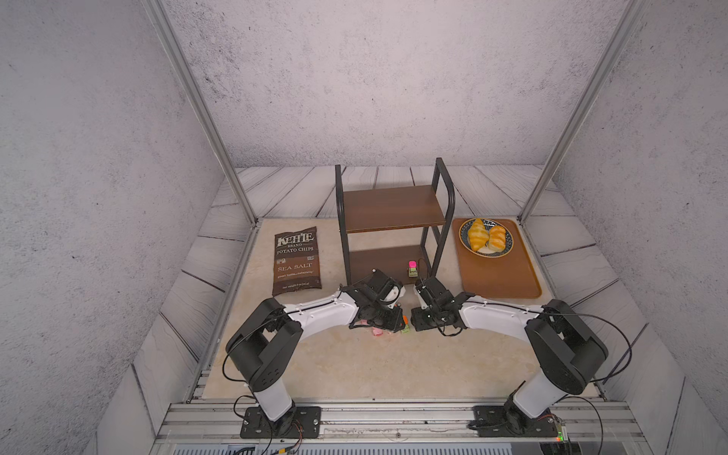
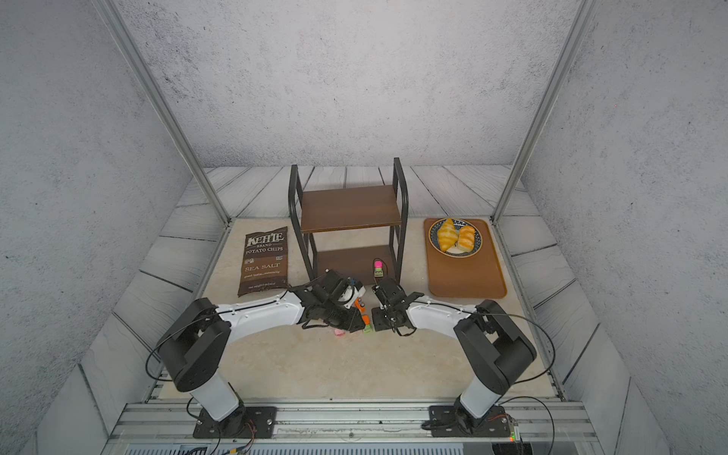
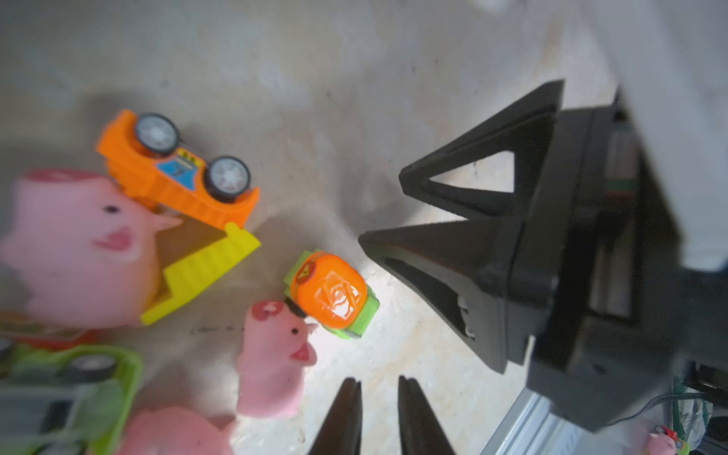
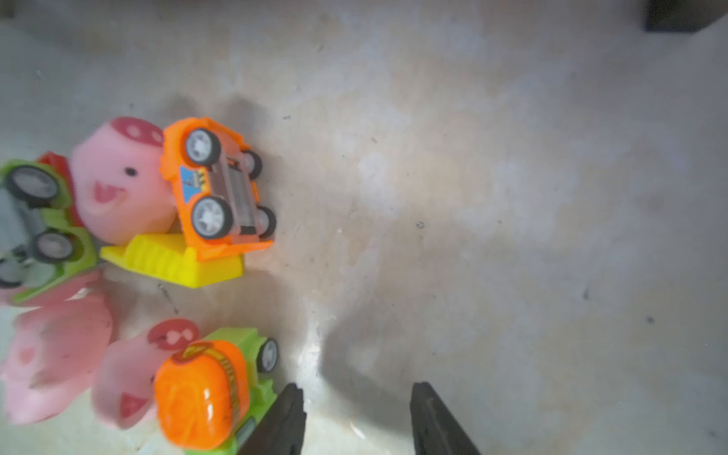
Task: Organize plastic toys on shelves
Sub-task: Adjust the plastic toy at the center of the board, then pick up the plastic toy at the center of the board.
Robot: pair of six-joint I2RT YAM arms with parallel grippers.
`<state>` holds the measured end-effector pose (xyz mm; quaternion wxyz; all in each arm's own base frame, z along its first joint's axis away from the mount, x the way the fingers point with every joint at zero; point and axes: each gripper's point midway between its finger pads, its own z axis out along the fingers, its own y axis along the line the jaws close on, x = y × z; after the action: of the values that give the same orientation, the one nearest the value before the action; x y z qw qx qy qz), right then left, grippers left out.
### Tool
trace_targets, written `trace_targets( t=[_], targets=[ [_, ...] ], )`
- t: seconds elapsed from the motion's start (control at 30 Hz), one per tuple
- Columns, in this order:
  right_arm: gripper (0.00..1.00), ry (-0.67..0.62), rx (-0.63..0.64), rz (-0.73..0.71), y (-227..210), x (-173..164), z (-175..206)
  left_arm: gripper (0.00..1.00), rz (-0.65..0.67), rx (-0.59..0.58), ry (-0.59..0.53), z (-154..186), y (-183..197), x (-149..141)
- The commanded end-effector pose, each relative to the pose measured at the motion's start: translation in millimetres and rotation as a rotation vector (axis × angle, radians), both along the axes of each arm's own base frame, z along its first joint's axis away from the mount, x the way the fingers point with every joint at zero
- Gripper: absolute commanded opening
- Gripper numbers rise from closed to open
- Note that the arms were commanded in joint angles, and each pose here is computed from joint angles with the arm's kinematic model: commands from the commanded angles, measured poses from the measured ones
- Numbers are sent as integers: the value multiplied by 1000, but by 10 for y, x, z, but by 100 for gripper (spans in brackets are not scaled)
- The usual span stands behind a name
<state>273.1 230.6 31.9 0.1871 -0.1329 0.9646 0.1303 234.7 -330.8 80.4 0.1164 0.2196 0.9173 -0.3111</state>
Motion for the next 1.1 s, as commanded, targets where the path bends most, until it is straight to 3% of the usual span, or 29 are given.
trace_targets(
  t=[0.0, 0.27, 0.5, 1.07],
  targets=[
    [53, -22, 18, 22, -28, -76, 202, 23, 46, -6, -31, 143, 209, 67],
    [62, -11, 109, 101, 193, -267, 303, 24, 219, 44, -50, 138, 878, 245],
    [66, -13, 59, 79, 302, -233, 190, 24, 275, 77, -61, 123, 1189, 262],
    [47, 17, -26, 71, 417, -131, -98, 24, 294, 93, -68, 121, 1316, 247]
  ],
)
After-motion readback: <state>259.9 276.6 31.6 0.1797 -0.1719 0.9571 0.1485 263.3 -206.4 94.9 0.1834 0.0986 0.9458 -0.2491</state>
